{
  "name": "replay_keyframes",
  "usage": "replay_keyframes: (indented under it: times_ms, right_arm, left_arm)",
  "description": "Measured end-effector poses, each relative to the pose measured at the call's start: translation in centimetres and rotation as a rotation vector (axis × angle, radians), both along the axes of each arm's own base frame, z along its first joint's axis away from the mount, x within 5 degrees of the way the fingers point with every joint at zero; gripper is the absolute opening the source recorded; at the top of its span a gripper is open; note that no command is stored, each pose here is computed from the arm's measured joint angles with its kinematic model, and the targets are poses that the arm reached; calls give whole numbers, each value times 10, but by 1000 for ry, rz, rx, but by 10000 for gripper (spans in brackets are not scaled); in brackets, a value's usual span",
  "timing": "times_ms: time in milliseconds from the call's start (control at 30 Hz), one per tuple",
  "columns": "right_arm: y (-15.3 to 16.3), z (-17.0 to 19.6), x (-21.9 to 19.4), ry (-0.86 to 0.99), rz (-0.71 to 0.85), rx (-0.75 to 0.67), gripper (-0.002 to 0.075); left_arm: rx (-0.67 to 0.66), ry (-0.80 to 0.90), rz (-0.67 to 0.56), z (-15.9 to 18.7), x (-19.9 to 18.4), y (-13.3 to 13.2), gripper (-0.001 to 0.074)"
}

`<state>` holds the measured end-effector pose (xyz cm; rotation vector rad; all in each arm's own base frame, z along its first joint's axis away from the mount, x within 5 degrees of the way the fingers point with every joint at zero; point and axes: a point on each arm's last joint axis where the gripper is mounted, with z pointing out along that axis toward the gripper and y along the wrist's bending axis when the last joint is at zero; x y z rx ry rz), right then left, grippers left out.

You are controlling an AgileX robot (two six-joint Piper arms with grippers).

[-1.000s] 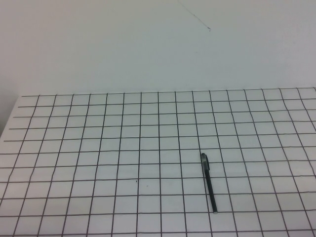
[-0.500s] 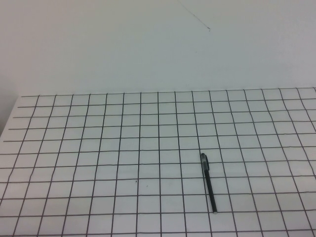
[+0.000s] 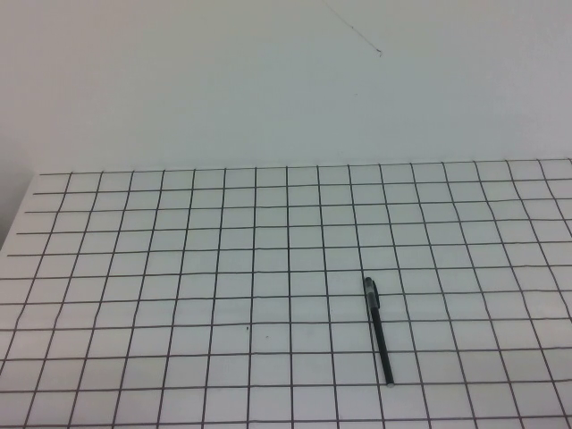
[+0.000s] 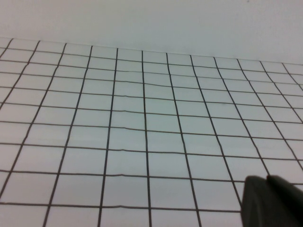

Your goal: Cap the pen

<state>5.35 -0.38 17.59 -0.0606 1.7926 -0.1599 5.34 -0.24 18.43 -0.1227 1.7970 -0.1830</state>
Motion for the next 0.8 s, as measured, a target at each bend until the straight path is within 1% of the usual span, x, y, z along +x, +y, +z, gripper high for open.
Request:
replay_keyframes:
  times_ms: [600, 800]
  right_arm:
    - [0, 0, 0, 0, 0, 0, -3]
    - [0, 0, 0, 0, 0, 0, -3]
  left_arm:
    - [0, 0, 0, 0, 0, 0, -1]
    - [31, -10, 2, 1, 0, 1, -1]
